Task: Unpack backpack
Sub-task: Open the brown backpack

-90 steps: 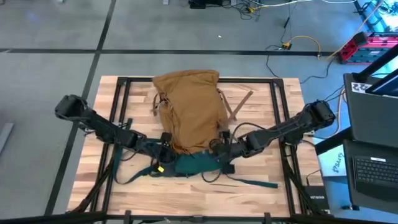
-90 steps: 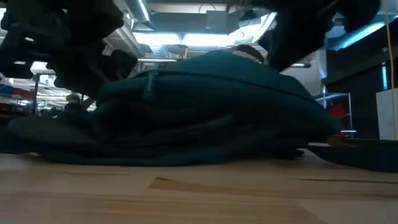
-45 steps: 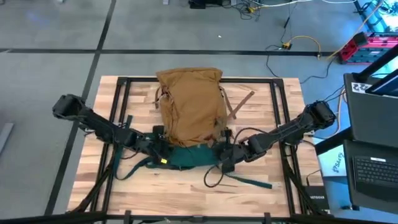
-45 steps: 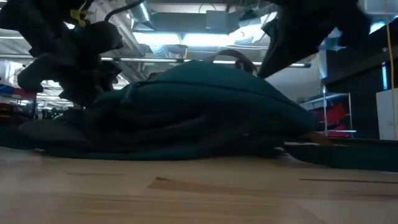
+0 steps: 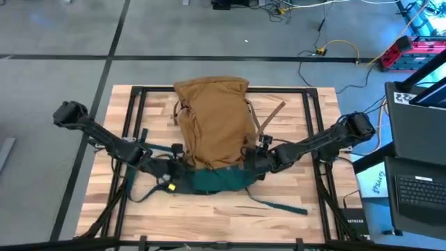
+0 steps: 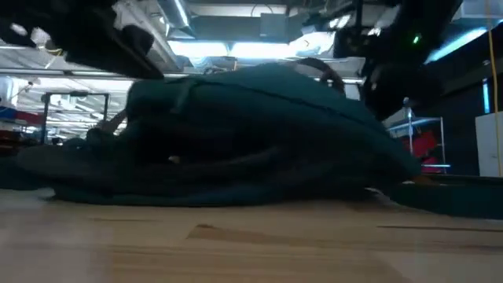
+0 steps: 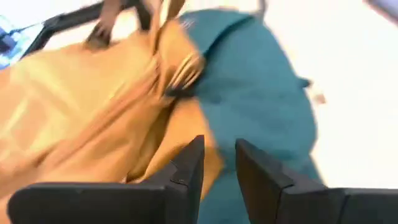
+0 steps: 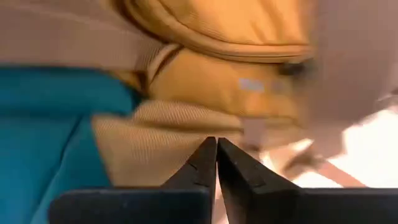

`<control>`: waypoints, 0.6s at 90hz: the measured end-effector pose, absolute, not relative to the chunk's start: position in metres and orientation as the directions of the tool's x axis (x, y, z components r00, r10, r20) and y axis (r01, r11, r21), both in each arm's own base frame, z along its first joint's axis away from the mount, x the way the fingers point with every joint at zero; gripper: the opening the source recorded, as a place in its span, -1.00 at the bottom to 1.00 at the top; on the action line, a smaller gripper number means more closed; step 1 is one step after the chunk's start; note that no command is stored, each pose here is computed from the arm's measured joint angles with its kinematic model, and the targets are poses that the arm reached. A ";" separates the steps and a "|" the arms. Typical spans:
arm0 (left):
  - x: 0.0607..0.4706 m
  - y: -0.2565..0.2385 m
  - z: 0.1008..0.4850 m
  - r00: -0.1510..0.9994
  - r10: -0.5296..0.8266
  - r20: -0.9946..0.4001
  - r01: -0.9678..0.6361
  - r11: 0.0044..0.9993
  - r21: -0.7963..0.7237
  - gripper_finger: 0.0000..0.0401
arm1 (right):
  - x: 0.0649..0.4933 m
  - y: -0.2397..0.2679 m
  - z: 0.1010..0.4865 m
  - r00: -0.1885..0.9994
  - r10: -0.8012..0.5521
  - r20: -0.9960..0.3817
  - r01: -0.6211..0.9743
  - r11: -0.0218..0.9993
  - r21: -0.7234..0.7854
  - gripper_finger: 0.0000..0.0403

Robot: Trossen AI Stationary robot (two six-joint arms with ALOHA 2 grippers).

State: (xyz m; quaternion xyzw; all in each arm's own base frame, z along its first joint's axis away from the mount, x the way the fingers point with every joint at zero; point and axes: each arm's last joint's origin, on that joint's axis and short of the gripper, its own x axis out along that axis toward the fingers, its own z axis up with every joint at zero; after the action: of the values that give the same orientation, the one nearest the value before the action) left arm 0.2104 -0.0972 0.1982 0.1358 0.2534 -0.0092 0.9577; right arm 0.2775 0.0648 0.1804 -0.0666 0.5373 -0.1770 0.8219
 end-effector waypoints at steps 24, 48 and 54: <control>0.218 -0.118 0.185 0.860 -0.108 -0.498 0.226 0.956 0.184 -0.62 | 0.283 0.053 0.162 0.408 -0.282 -0.869 0.188 0.957 -0.222 -1.00; 0.229 -0.127 0.165 0.827 -0.200 -0.526 0.328 0.931 0.161 -0.62 | 0.295 0.058 0.165 0.515 -0.180 -0.838 0.096 0.984 -0.152 -1.00; 0.232 -0.126 0.161 0.819 -0.195 -0.540 0.327 0.932 0.159 -0.62 | 0.298 0.059 0.167 0.537 -0.150 -0.830 0.070 0.989 -0.134 -1.00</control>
State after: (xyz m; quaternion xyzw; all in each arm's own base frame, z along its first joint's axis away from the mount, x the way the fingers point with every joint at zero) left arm 0.2316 -0.1261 0.1611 0.1230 0.2674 -0.1380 0.9457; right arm 0.2978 0.0590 0.1665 -0.0421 0.4770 -0.0629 0.8756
